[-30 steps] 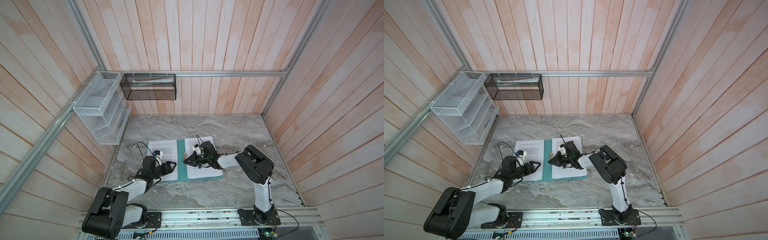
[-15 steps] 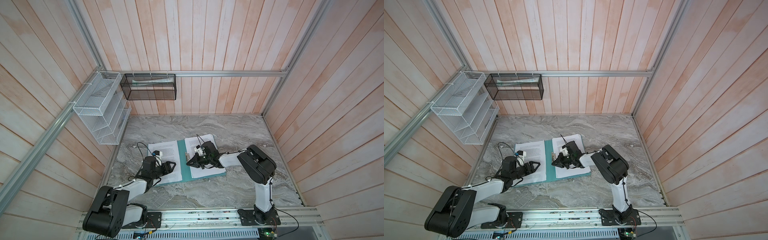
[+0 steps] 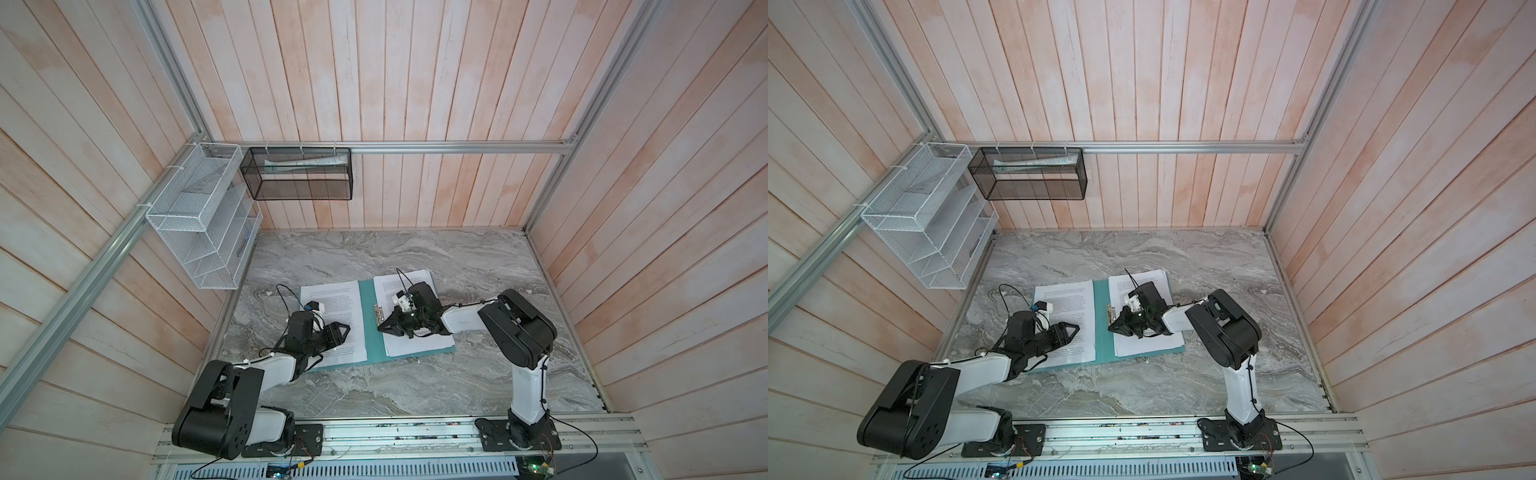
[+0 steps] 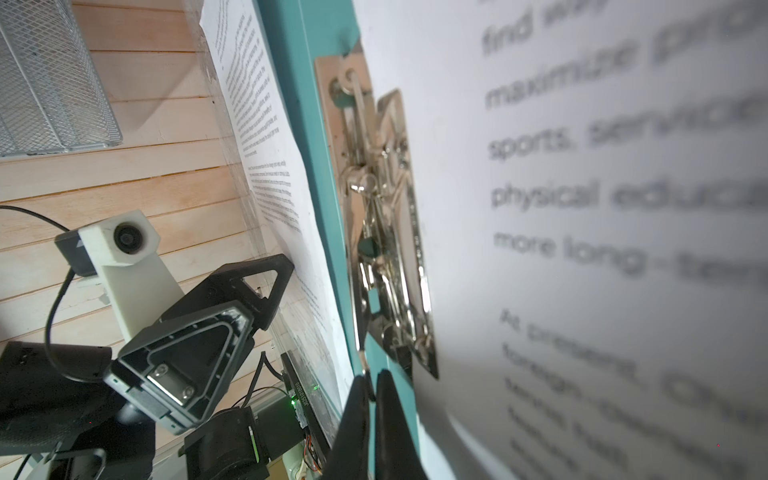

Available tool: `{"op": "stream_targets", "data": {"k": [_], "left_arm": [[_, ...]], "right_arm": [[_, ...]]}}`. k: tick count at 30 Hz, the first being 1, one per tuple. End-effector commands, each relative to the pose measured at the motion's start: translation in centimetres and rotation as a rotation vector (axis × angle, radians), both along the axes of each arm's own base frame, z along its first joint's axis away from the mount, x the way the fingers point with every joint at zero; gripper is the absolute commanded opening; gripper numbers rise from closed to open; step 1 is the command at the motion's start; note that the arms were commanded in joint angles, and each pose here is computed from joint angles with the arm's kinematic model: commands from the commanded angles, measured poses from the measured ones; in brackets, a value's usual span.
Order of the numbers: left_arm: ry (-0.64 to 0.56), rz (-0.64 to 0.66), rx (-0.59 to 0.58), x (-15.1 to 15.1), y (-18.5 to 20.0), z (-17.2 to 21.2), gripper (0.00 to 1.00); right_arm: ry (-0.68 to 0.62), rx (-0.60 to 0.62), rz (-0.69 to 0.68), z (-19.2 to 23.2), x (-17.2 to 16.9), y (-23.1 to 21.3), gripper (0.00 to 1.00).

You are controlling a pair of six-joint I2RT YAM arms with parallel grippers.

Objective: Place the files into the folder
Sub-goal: 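Press the closed clip lever flat with the right gripper beside the left gripper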

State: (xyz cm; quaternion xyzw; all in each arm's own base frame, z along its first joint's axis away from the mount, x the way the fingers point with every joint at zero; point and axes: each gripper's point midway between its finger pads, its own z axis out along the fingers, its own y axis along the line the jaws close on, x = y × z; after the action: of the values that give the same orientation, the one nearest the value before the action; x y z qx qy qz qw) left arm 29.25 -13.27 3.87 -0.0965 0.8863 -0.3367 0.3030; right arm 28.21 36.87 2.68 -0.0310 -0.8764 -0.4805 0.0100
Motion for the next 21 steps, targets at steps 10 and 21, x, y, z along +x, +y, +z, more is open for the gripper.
{"op": "stream_targets", "data": {"k": [10, 21], "left_arm": [[0.047, 0.034, 0.040, 0.0, 0.9, -1.2, 0.61], [0.060, 0.017, 0.038, 0.2, 0.6, -1.5, 0.61]], "right_arm": [[0.162, -0.313, -0.043, -7.4, -2.8, -5.5, 0.02], [0.201, -0.417, 0.019, -9.4, -4.8, -5.2, 0.01]]}}
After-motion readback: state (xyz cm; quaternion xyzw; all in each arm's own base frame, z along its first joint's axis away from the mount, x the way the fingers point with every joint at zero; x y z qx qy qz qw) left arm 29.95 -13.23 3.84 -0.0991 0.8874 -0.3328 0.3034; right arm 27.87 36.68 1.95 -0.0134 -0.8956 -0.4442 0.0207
